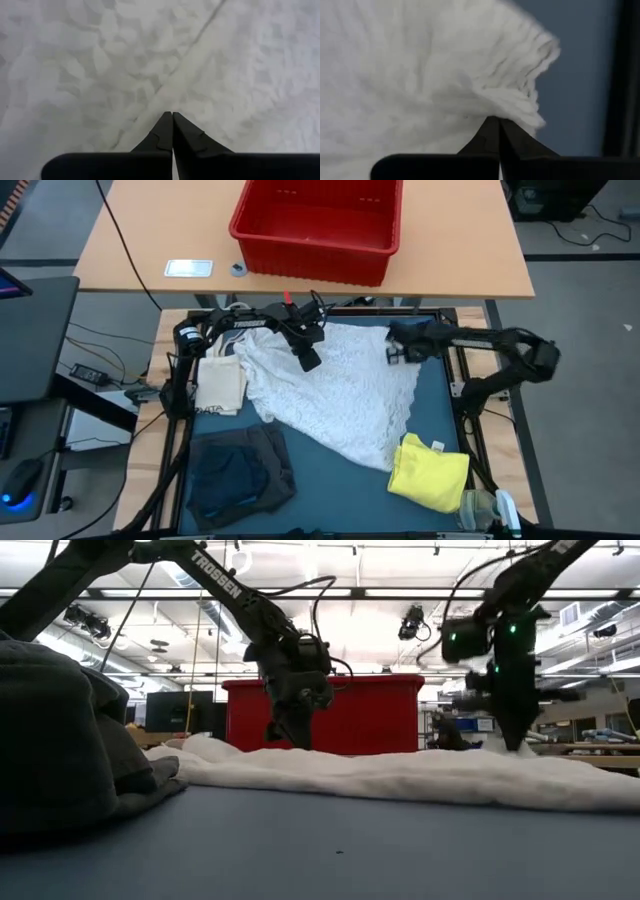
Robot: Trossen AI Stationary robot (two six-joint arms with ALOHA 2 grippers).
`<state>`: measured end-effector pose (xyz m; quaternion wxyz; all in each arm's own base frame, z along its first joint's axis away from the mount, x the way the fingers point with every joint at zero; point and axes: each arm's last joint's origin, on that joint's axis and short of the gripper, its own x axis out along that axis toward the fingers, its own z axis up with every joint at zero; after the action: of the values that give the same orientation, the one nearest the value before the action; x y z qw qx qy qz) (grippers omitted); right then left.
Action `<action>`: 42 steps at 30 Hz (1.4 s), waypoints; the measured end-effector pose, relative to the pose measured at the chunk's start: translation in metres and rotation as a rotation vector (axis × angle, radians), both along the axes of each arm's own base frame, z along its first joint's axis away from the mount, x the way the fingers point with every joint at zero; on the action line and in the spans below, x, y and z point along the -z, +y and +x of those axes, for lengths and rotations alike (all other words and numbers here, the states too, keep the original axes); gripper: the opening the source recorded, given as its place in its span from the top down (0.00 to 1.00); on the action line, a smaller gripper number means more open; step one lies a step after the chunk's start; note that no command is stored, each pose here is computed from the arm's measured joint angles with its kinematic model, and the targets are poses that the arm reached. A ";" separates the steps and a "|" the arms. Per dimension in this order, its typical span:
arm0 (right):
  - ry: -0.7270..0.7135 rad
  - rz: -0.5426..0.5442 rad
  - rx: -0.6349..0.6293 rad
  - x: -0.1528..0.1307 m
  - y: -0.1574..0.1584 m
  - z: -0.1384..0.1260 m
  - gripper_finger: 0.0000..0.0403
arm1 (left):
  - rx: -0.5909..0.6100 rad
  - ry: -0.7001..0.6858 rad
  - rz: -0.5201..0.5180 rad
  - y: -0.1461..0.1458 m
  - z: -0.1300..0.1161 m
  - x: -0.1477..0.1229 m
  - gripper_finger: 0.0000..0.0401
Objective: Fold laundry
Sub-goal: Fold the white shirt
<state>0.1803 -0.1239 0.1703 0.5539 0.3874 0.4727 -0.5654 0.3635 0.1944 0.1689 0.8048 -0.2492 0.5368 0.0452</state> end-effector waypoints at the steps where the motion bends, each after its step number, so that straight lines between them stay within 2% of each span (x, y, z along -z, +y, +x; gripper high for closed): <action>1: -0.017 -0.038 0.020 -0.008 -0.004 -0.004 1.00 | 0.000 -0.005 0.003 0.000 0.000 0.000 0.99; 3: -0.047 -0.085 0.057 -0.022 -0.009 -0.014 1.00 | 0.001 -0.006 0.004 0.000 0.000 0.000 0.99; 6: -0.173 -0.098 0.064 -0.041 -0.008 -0.016 1.00 | 0.001 -0.011 0.007 0.001 0.001 0.000 0.98; 11: -0.390 0.026 0.003 -0.047 0.015 0.007 1.00 | 0.004 -0.072 0.044 0.004 0.006 -0.002 0.98; 18: -0.535 0.107 -0.102 -0.025 0.050 0.064 1.00 | 0.004 -0.097 0.058 0.005 0.008 -0.004 0.98; 21: -0.540 0.157 -0.149 -0.002 0.058 0.085 1.00 | 0.012 -0.095 0.052 0.003 0.009 -0.003 0.98; 24: -0.495 0.212 -0.175 0.020 0.064 0.095 1.00 | 0.034 -0.088 0.022 -0.002 0.009 -0.003 0.98; 26: -0.417 0.244 -0.185 0.032 0.065 0.094 1.00 | 0.043 -0.087 0.019 -0.005 0.011 -0.003 0.98; 30: -0.275 0.269 -0.186 0.037 0.055 0.080 1.00 | 0.060 -0.117 0.032 -0.010 0.016 -0.004 0.98; 35: -0.087 0.167 -0.141 0.022 0.032 0.045 1.00 | 0.046 -0.137 0.032 -0.012 0.020 -0.005 0.98; 39: -0.065 0.119 -0.143 0.000 0.013 0.021 1.00 | 0.054 -0.103 0.027 -0.006 0.012 -0.005 0.98; 42: -0.179 0.120 -0.209 -0.016 0.011 0.016 0.98 | 0.121 -0.075 0.051 -0.001 -0.003 -0.016 0.98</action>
<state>0.1958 -0.1129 0.1866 0.6256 0.4171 0.4921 -0.4386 0.3605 0.1935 0.1847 0.8316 -0.1971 0.5192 0.0009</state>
